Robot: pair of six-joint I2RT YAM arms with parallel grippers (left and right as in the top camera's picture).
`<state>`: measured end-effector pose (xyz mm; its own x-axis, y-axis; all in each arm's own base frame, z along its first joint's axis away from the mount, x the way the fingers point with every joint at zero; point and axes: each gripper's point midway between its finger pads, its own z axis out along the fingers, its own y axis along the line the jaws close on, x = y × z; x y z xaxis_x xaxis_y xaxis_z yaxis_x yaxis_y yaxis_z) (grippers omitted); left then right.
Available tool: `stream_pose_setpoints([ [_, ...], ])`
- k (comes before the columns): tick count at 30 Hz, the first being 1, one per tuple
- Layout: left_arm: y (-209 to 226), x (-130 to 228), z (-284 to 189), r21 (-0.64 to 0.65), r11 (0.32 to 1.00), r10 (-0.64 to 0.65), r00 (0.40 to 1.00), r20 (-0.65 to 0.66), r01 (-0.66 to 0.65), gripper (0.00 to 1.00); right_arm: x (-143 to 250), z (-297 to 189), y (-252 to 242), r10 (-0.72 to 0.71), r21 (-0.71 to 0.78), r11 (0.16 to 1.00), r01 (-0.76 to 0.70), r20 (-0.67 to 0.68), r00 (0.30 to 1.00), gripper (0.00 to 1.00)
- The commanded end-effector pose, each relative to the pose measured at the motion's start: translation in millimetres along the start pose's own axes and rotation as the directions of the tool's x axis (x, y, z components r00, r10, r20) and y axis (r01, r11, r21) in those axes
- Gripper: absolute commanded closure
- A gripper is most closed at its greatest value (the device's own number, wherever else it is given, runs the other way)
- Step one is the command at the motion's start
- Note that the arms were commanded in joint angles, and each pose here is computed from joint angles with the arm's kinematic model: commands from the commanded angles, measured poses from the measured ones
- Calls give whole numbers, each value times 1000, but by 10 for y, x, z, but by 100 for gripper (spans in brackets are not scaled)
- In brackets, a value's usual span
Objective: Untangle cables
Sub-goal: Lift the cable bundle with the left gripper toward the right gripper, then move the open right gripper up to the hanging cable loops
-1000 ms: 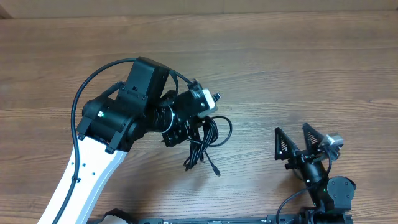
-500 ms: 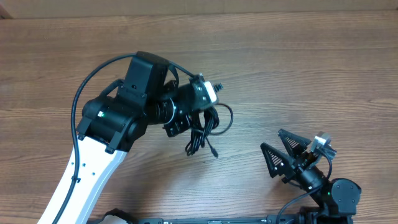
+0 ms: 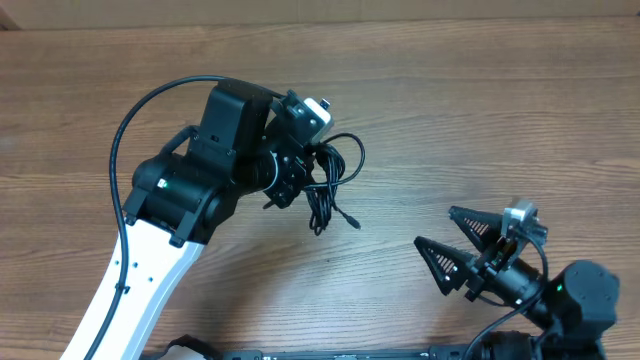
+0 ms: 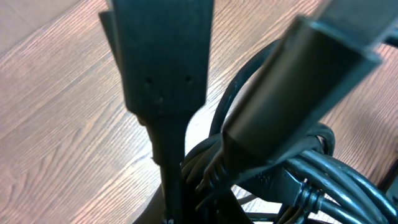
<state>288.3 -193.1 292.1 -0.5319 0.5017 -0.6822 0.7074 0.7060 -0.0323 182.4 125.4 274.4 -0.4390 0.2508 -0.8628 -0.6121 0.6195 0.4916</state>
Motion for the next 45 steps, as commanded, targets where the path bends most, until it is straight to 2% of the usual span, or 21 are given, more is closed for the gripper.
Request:
stream_pose_setpoints([
  [1,-103,-49,-67,-11,1000,-22,1000,23,22,96,-140,-35,310,-85,-125,989,81,-23,996,0],
  [6,-237,-51,-24,-71,996,54,999,0,-54,96,-204,-155,831,-235,-409,887,213,-4,972,0],
  [8,-282,-71,-19,-65,996,59,998,7,-59,96,-198,-190,905,-264,-449,862,237,4,965,0],
  [11,-349,-120,-14,-48,998,40,999,27,-39,96,-183,-202,925,-265,-462,855,235,-1,964,0],
  [13,-406,-161,-11,-32,999,36,998,44,-35,96,-184,-201,924,-256,-461,858,225,-6,967,9],
  [17,-528,-275,0,10,1000,10,996,89,-11,96,-184,-201,923,-246,-461,861,214,-11,969,9],
  [21,-788,-393,-1,115,992,28,990,136,-44,96,-183,-201,923,-246,-461,861,214,-11,969,10],
  [28,-1060,-372,64,207,975,56,991,122,-81,96,-182,-201,922,-246,-461,861,213,-11,969,26],
  [36,-1274,-428,145,332,938,56,990,132,-97,96,-171,-199,916,-237,-460,864,202,-19,971,32],
  [38,-1304,-445,177,350,932,54,989,134,-98,96,-168,-199,914,-235,-460,865,199,-21,972,36],
  [45,-1372,-478,167,388,916,52,988,148,-106,96,-169,-198,914,-235,-460,865,200,-20,972,43],
])
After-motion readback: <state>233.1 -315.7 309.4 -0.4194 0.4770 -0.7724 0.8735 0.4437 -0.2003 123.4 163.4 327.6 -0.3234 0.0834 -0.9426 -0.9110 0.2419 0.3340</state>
